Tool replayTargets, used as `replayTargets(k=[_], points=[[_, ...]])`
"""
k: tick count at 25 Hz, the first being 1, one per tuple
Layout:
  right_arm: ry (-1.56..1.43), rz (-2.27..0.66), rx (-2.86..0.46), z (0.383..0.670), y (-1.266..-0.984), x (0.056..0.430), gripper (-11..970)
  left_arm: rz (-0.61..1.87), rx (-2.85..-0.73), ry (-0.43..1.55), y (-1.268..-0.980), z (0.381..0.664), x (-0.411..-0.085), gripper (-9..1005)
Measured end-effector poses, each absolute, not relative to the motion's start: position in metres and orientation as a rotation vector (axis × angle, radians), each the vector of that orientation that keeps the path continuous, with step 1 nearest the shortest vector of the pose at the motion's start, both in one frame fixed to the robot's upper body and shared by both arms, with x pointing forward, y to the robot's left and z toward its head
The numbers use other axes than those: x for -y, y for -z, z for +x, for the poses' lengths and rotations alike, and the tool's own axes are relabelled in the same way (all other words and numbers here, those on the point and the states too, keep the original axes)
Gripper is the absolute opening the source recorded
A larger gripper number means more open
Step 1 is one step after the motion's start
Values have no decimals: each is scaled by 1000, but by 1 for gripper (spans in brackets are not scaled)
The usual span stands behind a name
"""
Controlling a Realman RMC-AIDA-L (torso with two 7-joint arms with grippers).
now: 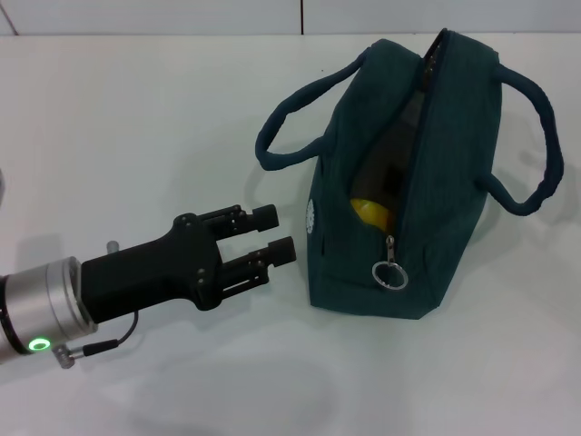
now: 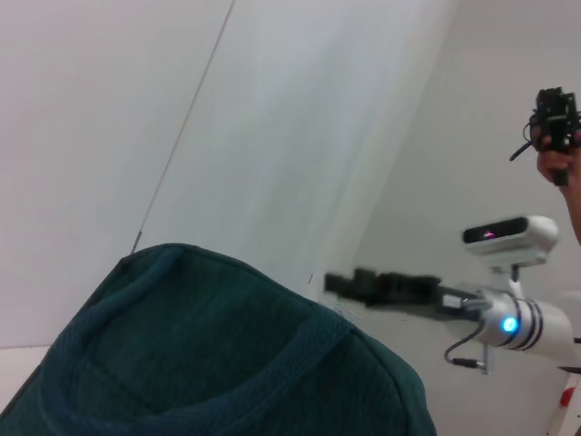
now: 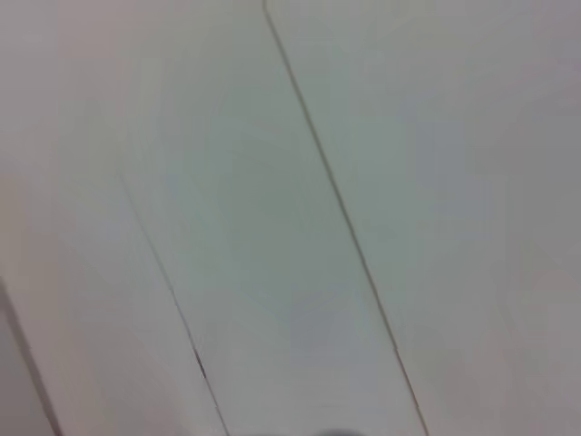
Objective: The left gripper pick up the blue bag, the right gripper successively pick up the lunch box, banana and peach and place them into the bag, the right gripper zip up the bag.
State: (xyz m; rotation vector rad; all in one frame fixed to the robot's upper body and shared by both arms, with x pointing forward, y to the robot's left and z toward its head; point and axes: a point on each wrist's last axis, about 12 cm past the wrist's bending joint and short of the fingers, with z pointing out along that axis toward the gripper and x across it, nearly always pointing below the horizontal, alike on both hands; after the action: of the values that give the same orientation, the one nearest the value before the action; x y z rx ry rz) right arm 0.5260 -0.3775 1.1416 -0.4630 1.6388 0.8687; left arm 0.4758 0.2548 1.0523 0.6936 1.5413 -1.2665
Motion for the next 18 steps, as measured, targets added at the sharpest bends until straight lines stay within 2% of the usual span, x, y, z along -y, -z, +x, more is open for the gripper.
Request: replayTargets(k=[5,8,14,18], points=[[-897,-571,-1363,497,-1157,377,493,687,-1538,1263,-1053,476,-255,553],[-1053,-758,-1195,473,-1163,363,493,671,-1533,1253,-1053,477,-256,554],[-1240,-953,-1271,468,-1144,333,493,655,-1528,1234,-1055,482,-256,554],[-1278,-1017,-1408,475,-1127,316,492,659,-1523,1232,-1056,485,-255,554]])
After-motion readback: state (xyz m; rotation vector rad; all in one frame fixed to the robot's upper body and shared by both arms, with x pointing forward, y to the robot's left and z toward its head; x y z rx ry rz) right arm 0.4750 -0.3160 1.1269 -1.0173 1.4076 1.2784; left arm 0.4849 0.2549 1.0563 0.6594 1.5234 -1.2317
